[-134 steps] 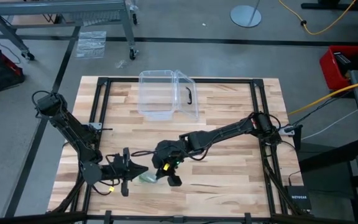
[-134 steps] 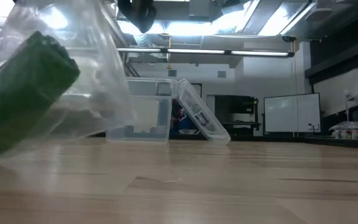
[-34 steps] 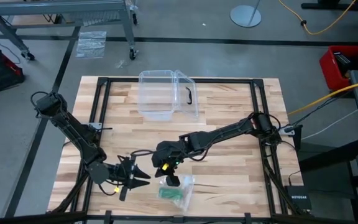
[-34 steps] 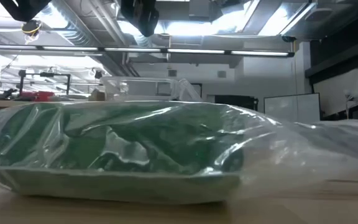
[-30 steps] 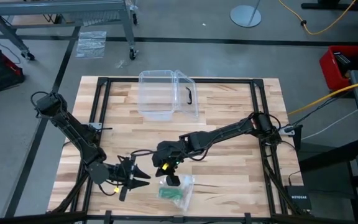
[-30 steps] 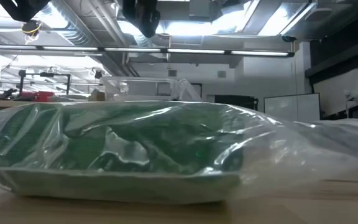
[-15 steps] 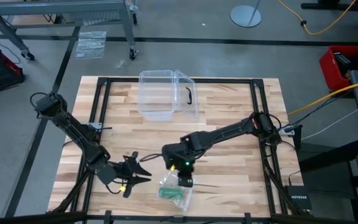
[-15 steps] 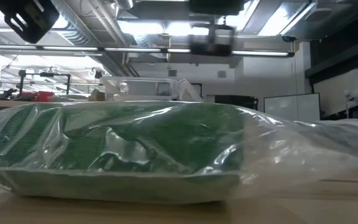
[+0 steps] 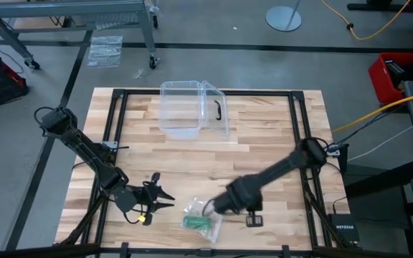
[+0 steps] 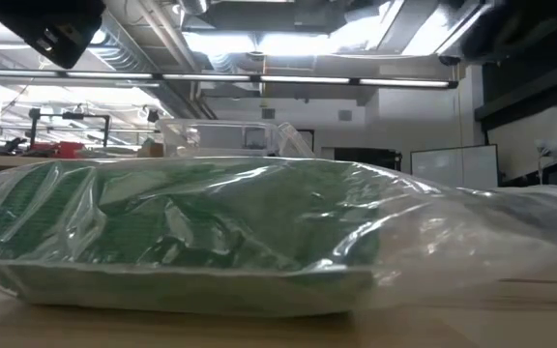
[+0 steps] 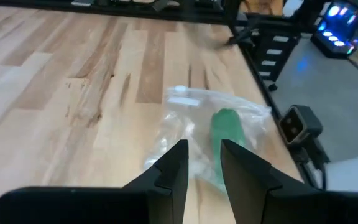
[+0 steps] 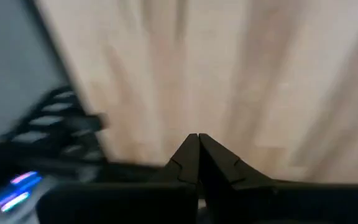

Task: Roll bandage
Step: Close the transparent zip bag

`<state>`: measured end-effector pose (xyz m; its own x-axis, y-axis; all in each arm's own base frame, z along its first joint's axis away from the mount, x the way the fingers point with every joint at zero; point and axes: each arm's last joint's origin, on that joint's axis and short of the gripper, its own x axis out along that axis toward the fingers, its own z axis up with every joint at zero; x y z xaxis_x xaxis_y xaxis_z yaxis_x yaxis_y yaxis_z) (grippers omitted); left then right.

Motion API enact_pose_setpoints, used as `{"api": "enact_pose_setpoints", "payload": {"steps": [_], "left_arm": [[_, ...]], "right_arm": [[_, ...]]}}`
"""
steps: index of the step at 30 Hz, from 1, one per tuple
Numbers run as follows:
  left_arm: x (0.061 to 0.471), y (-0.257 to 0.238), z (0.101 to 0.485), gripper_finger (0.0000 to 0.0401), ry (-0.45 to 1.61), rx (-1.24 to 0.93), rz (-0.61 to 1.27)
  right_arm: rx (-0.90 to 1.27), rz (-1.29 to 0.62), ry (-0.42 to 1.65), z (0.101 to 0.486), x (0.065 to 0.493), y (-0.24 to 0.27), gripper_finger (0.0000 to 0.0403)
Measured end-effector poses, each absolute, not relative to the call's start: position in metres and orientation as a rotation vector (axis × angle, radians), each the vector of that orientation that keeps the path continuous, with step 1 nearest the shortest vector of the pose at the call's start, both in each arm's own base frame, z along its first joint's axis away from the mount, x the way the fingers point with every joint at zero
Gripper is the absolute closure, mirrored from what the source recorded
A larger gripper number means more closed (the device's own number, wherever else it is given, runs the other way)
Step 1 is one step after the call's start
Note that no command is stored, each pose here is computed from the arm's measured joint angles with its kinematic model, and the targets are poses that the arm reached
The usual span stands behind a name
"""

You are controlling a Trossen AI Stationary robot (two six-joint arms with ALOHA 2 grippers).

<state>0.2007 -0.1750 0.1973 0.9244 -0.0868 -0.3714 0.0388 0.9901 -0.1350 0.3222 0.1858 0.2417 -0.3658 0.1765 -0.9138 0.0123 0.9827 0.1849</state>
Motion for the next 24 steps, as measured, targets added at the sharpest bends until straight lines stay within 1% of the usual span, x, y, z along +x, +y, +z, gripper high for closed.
{"api": "enact_pose_setpoints", "payload": {"steps": [2,6,9,11,14,17,22,24], "left_arm": [[0.204,-0.171,0.197,0.0315,0.387,-0.131,-0.047],[0.213,-0.159,0.197,0.0315,0.385,-0.143,0.004],[0.223,-0.148,0.196,0.0315,0.413,-0.162,-0.023],[0.229,-0.141,0.196,0.0315,0.439,-0.164,-0.071],[0.236,-0.131,0.196,0.0315,0.46,-0.163,-0.118],[0.241,-0.122,0.196,0.0315,0.466,-0.175,-0.118],[0.245,-0.114,0.196,0.0315,0.466,-0.191,-0.106],[0.246,-0.113,0.197,0.0315,0.459,-0.209,-0.103]], "right_arm": [[0.038,0.083,1.861,0.25,0.313,0.196,0.0391],[-0.072,-0.121,1.649,0.265,0.294,0.215,0.0391],[-0.092,-0.28,1.464,0.271,0.283,0.23,0.0391],[-0.079,-0.342,1.369,0.271,0.277,0.24,0.0391],[-0.012,-0.381,1.234,0.263,0.273,0.255,0.0391],[0.083,-0.38,1.162,0.24,0.269,0.27,0.0391],[0.332,-0.3,1.042,0.189,0.266,0.289,0.0391],[0.439,-0.242,0.983,0.175,0.268,0.294,0.0391]]}}
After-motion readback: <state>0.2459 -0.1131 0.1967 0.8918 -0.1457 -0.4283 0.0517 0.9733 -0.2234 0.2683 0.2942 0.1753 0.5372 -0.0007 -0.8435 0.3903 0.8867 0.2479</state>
